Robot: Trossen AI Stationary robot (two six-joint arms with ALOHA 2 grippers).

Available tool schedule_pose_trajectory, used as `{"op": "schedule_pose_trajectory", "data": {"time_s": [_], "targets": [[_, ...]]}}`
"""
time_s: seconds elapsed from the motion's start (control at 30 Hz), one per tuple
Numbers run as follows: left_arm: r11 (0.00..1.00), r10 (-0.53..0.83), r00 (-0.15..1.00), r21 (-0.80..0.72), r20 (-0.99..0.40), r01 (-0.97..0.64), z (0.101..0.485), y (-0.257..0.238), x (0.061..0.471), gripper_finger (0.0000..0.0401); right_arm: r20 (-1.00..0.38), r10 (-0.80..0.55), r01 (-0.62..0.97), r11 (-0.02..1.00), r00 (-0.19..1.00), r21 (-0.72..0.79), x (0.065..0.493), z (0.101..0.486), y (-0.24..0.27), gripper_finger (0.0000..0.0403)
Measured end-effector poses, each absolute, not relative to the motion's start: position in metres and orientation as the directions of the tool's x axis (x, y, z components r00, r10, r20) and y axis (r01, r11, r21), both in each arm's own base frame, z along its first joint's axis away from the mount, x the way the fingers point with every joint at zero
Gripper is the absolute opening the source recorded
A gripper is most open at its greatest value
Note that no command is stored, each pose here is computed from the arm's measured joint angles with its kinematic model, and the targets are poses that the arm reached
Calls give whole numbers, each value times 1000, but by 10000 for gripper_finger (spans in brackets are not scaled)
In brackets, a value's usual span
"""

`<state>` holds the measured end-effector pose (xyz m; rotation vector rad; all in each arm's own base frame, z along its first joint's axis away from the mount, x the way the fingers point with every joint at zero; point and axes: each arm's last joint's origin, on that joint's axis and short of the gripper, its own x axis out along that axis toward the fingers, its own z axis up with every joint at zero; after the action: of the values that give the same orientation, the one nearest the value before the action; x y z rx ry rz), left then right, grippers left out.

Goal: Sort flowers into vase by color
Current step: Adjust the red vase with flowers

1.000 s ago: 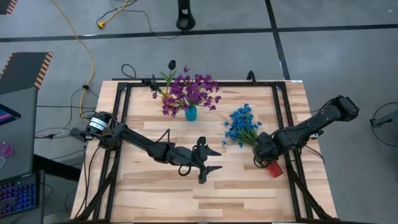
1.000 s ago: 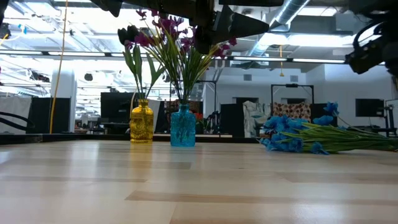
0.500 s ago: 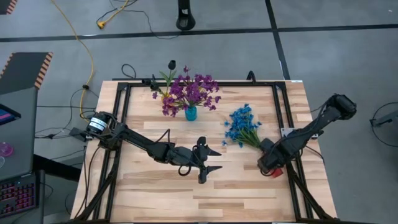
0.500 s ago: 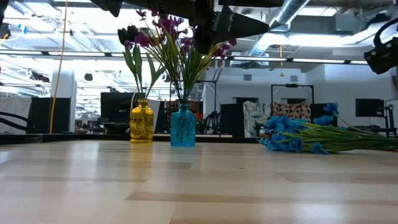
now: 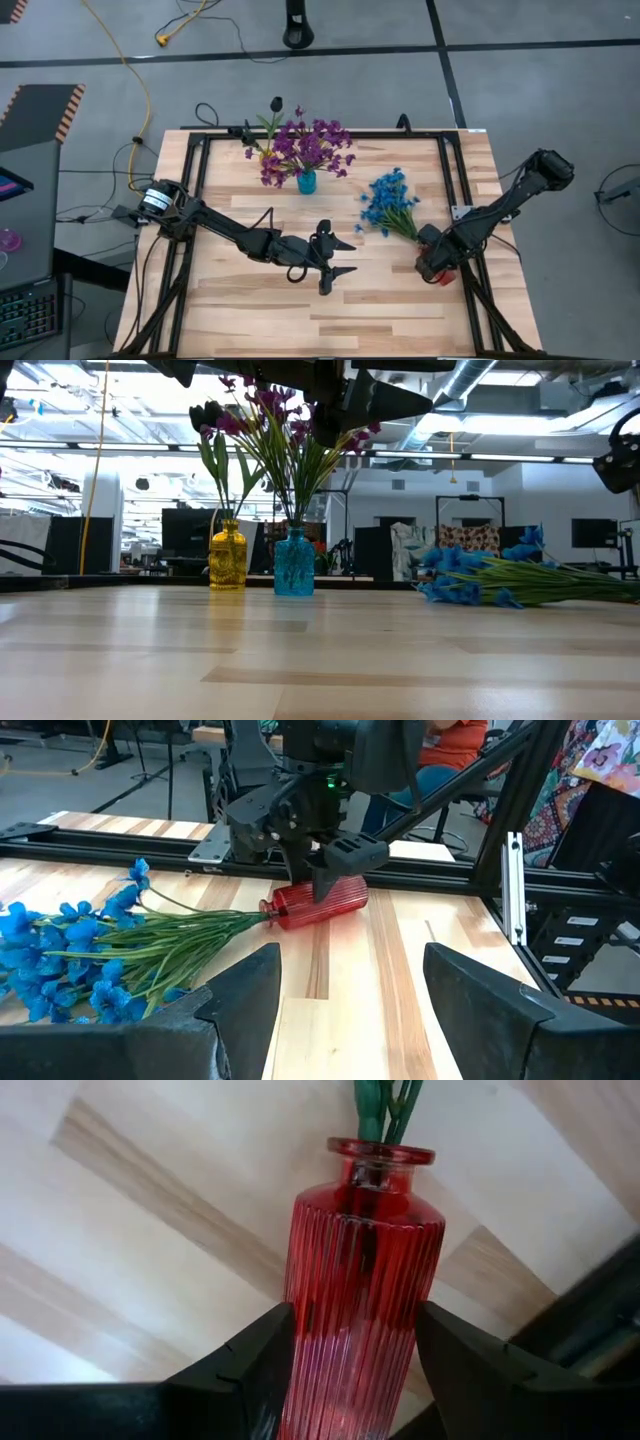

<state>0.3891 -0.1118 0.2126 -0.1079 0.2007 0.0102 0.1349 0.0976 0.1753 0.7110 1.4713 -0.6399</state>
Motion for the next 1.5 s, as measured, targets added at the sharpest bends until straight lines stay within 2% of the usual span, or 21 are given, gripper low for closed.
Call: {"op": "schedule_pose_trajectory", "data": {"time_s": [1.03, 1.23, 1.33, 1.5], "targets": [[994, 0, 980, -109, -201, -22, 212, -112, 389, 233, -999, 42, 747, 664, 10, 36, 135, 174, 98, 233], [994, -1, 980, -109, -201, -22, 212, -112, 389, 233, -998, 56, 735, 677, 0, 38, 135, 173, 98, 250], [994, 0, 980, -109, -201, -22, 212, -112, 389, 233, -999, 41, 771, 637, -2, 25, 135, 173, 96, 258], [994, 0, 980, -108, -201, -22, 212, -112, 389, 233, -999, 37, 769, 639, -4, 21, 136, 173, 94, 260]]}}
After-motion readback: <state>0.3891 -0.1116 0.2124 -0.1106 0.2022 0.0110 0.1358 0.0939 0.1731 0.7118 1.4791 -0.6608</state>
